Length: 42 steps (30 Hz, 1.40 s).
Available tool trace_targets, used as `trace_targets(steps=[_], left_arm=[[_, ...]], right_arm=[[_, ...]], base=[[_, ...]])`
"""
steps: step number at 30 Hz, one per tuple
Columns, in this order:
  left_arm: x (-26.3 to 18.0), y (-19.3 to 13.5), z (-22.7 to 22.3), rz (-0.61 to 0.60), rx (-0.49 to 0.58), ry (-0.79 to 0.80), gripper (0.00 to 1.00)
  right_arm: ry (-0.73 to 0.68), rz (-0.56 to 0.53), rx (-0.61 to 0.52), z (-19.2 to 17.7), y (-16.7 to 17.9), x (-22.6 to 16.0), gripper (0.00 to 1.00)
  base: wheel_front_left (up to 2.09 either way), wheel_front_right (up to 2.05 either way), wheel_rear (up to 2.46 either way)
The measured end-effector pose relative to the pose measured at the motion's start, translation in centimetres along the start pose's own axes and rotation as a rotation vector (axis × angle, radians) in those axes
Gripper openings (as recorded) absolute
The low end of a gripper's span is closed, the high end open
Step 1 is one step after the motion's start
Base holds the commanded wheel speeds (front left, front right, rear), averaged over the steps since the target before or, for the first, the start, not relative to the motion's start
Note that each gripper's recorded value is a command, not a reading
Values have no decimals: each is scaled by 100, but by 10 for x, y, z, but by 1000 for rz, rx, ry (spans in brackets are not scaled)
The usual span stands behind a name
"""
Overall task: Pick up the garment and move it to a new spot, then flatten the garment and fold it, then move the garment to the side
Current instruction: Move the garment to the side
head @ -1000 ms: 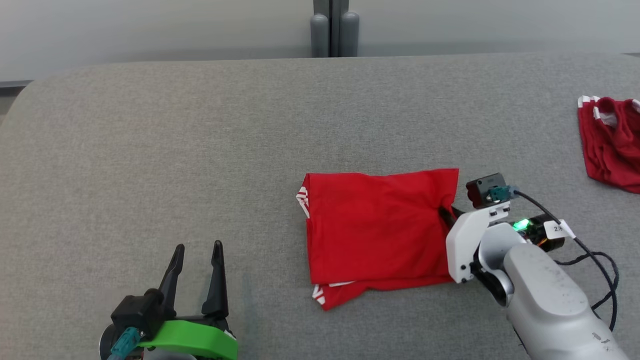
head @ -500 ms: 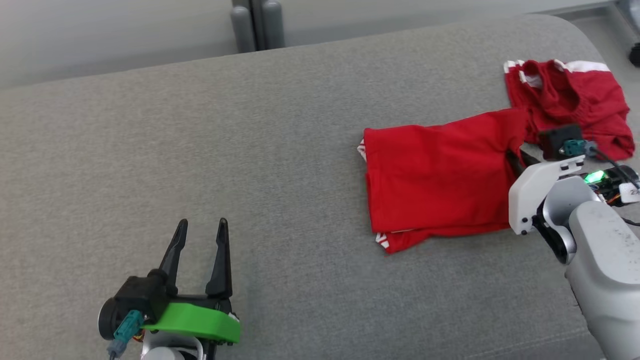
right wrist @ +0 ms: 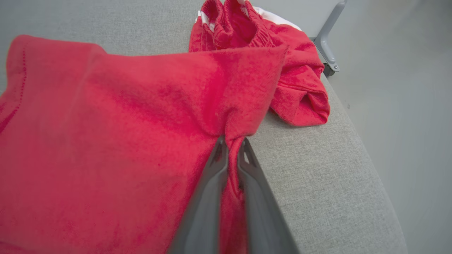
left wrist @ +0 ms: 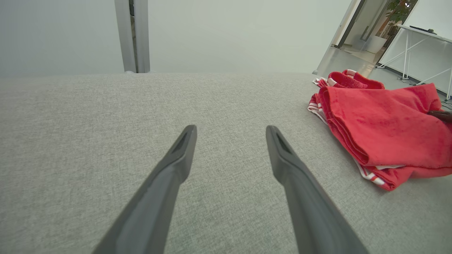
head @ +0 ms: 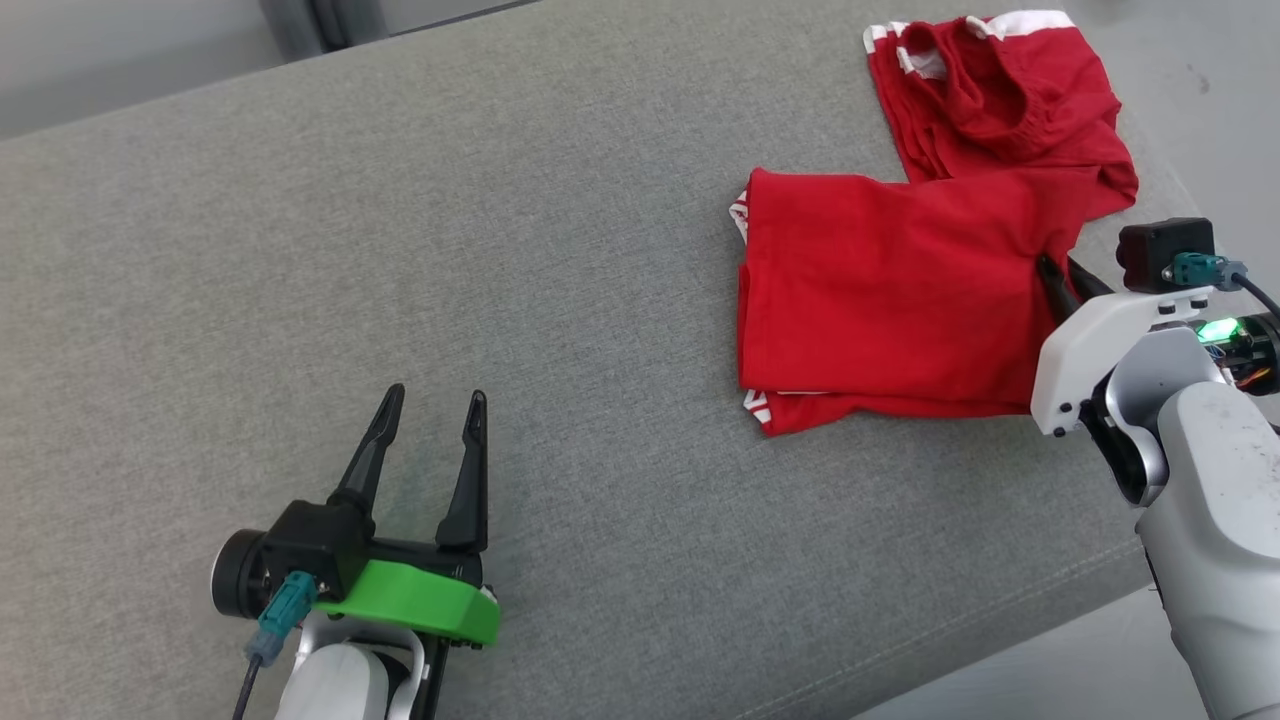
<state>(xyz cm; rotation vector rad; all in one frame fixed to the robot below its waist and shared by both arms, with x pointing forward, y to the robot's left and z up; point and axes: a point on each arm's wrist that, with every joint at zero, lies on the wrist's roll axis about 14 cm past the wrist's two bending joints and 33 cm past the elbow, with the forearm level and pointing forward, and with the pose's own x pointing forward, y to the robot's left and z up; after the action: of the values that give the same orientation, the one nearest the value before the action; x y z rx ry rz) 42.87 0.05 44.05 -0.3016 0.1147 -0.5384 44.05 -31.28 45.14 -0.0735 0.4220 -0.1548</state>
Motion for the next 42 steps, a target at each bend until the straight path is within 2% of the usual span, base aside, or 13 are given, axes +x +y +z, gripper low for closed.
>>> trace_targets(steps=[6, 12, 16, 21, 29, 33, 34, 35, 42], left_arm=[[9, -5, -15, -29, -22, 32, 100], [10, -1, -12, -19, -20, 20, 100], [10, 4, -9, -7, -15, 12, 100], [5, 15, -7, 28, -12, 8, 100], [-2, 36, -5, 85, -12, 2, 100], [-6, 46, -10, 115, -14, 16, 100], [-7, 49, -12, 124, -15, 20, 100], [-8, 52, -13, 131, -15, 23, 100], [-12, 62, -17, 160, -11, 34, 100]], right_arm=[[-5, -27, -18, 2, -8, 4, 0], [-81, -8, -50, 45, 1, 20, 0], [-121, -26, -62, 76, -5, 32, 0], [-136, -87, -88, 103, -30, 44, 0], [-120, -208, -86, 108, -76, 63, 0], [-117, -245, -77, 105, -87, 73, 0], [-115, -256, -87, 102, -89, 76, 29], [-115, -264, -91, 100, -91, 78, 100], [-75, -284, -88, 73, -89, 90, 100]], base=[[0, 0, 0], [0, 0, 0], [0, 0, 0], [0, 0, 0], [0, 0, 0], [0, 0, 0], [0, 0, 0], [0, 0, 0], [0, 0, 0]])
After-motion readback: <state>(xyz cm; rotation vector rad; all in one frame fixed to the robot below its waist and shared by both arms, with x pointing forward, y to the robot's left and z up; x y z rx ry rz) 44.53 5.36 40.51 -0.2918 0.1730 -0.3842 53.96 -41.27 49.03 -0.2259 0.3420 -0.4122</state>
